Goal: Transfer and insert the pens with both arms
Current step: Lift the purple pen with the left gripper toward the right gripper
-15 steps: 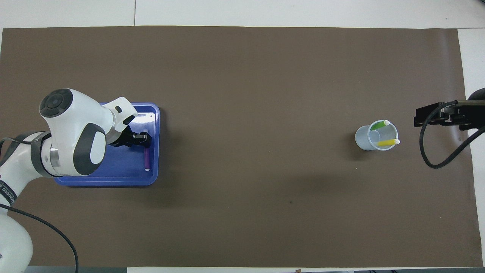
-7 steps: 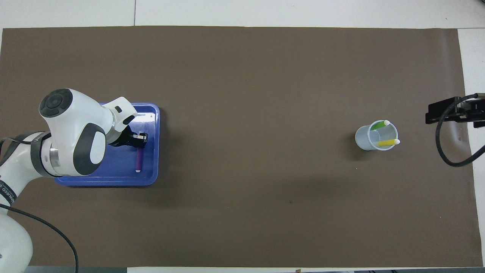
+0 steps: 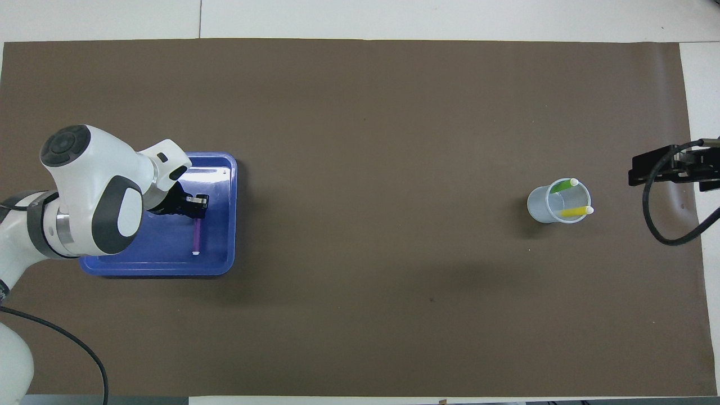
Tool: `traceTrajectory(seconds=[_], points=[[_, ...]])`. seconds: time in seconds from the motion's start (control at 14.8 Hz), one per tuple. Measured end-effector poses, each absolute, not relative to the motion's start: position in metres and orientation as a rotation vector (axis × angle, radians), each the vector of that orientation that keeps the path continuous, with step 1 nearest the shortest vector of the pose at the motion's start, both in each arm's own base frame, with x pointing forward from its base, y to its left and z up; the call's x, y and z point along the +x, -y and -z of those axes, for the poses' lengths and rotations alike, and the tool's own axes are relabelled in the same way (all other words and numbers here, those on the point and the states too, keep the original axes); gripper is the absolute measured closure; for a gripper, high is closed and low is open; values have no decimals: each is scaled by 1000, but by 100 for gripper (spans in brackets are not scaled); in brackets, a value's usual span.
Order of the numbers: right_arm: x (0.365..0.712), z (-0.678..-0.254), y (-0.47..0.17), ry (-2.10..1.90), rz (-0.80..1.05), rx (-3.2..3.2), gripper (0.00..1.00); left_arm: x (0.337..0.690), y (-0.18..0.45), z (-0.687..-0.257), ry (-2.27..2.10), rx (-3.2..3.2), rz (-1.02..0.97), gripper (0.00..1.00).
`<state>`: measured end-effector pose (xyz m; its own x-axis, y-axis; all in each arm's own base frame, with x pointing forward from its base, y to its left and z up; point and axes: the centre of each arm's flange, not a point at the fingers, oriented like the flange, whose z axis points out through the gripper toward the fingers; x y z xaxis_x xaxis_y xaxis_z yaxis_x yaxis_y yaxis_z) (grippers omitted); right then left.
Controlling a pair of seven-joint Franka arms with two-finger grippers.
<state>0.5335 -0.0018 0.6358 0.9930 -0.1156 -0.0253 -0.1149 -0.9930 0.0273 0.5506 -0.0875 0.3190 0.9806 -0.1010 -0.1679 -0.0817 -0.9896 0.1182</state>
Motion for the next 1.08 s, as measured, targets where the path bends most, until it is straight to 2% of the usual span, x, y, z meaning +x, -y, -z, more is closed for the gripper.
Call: traceTrajectory(seconds=[0.41,0.74,1.08], points=[[534,-636,0,178,43,3123,0,575,75,-421,2,2975,385,83],[533,-637,-18,188,59,3246,0,567,116,-491,-684,2700,438,83],[534,-642,-51,216,74,3470,0,547,174,-541,-1262,2285,627,83]])
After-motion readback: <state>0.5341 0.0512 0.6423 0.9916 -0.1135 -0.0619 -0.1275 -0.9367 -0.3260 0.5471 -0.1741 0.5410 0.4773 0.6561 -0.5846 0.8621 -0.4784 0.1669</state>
